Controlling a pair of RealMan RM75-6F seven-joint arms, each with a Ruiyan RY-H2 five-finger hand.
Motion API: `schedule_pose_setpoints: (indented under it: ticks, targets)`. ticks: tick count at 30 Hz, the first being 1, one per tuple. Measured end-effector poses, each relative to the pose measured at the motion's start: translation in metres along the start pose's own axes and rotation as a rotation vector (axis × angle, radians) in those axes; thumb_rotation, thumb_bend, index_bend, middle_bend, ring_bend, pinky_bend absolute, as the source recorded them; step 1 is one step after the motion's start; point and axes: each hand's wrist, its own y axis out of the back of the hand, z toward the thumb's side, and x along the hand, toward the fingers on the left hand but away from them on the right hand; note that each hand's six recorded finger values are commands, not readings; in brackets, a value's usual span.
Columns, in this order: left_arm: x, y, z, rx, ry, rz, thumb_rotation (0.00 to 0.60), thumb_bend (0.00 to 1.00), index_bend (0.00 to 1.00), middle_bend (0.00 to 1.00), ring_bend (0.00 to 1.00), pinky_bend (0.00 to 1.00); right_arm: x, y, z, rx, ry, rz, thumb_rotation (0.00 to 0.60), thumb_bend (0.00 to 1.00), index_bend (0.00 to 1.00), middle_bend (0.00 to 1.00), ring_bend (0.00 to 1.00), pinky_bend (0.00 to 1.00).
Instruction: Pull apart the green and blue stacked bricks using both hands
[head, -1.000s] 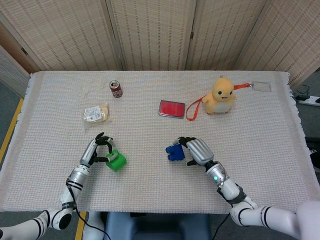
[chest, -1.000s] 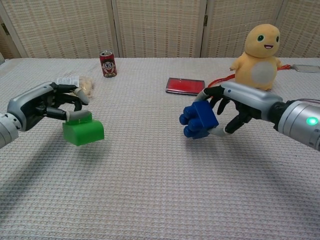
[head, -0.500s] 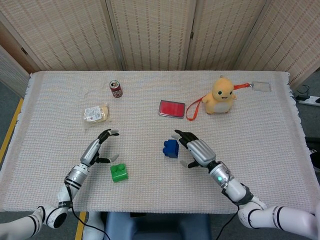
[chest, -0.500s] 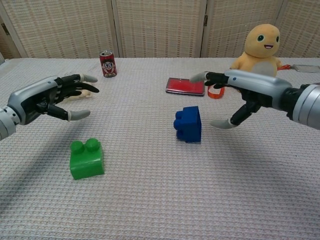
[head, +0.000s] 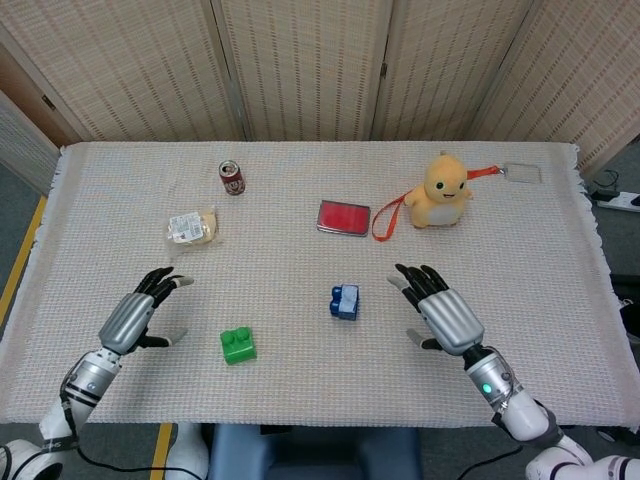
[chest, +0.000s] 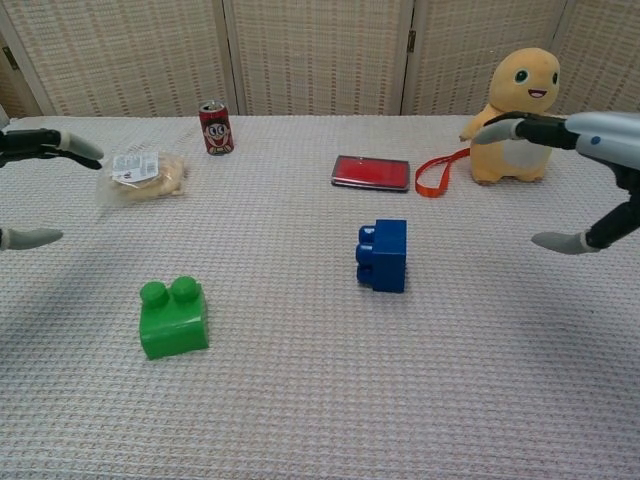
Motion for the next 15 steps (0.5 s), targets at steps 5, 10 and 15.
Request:
schedule_pose_setpoints:
  ticks: [5,10,15]
  targets:
    - [-0.038,0.010,-0.023,0.203,0.100,0.082,0.600,0.32,0.14,0.20,0.00,0.00,0.043,-0.001,-0.027,0.165,-0.163,-0.098,0.600,0.36,0.00,0.00,0.00,0.00]
    - [-0.083,0.020,-0.041,0.373,0.233,0.199,0.600,0.32,0.14,0.20,0.00,0.00,0.069,-0.014,-0.044,0.208,-0.251,-0.133,0.600,0.36,0.00,0.00,0.00,0.00]
    - [-0.091,0.020,-0.038,0.383,0.223,0.209,0.600,0.32,0.15,0.20,0.00,0.00,0.071,-0.012,-0.052,0.159,-0.273,-0.129,0.600,0.36,0.00,0.00,0.00,0.00]
